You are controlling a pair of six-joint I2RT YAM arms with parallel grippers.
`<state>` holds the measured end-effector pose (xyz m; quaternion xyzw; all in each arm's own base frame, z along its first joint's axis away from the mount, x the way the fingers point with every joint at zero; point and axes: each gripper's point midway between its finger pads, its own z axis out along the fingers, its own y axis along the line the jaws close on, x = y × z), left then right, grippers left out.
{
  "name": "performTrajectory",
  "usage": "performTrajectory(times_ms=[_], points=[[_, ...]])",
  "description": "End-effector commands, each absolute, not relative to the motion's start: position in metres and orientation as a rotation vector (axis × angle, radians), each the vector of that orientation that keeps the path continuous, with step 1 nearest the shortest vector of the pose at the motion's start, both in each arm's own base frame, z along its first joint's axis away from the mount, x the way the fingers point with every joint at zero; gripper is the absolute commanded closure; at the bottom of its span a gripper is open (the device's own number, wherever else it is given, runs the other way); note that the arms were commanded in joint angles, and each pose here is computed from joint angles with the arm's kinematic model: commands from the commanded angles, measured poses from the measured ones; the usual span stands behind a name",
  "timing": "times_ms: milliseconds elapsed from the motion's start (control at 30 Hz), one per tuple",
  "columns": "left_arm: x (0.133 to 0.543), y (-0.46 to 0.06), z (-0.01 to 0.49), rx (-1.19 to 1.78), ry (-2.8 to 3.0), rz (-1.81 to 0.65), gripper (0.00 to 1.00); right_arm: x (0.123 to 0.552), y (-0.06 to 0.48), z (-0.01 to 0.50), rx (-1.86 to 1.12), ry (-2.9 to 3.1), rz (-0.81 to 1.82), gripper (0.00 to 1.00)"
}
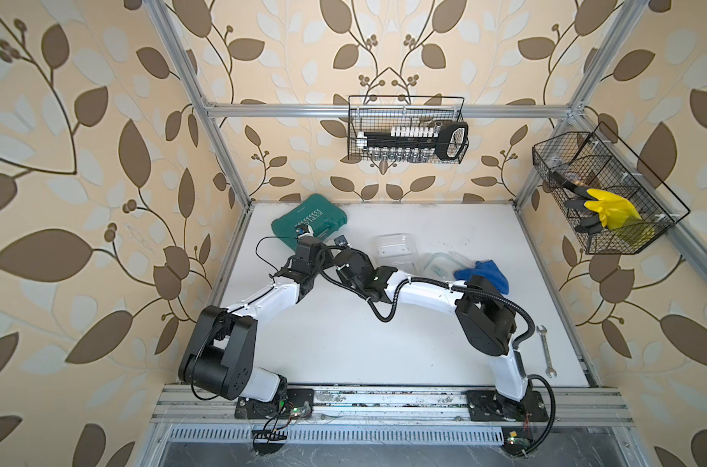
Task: Wipe the insides of the lunch boxes
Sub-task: Open the fastener of the lunch box.
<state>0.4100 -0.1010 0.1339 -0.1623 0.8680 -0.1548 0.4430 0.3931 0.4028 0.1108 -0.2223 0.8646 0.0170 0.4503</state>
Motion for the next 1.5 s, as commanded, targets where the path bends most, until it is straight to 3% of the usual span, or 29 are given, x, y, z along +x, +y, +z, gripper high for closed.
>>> performTrajectory(times_ms=[0, 500, 933, 1467], points=[[0.327, -0.132, 0.028, -0.142, 2.627, -0.332, 1.00, 0.264, 0.332, -0.074, -1.034, 2.760, -0.095, 0.93], [0.336, -0.164, 0.013, -0.272, 2.607, -0.675, 1.00, 0.267, 0.359, -0.061, -0.892, 2.794, 0.099, 0.93], [0.324, -0.144, 0.000, -0.343, 2.633, -0.608, 0.98, 0.254, 0.342, -0.075, -0.865, 2.834, 0.047, 0.93], [0.311, -0.115, 0.013, -0.513, 2.537, -0.526, 0.83, 0.273, 0.332, -0.025, -0.645, 2.739, 0.089, 0.75]])
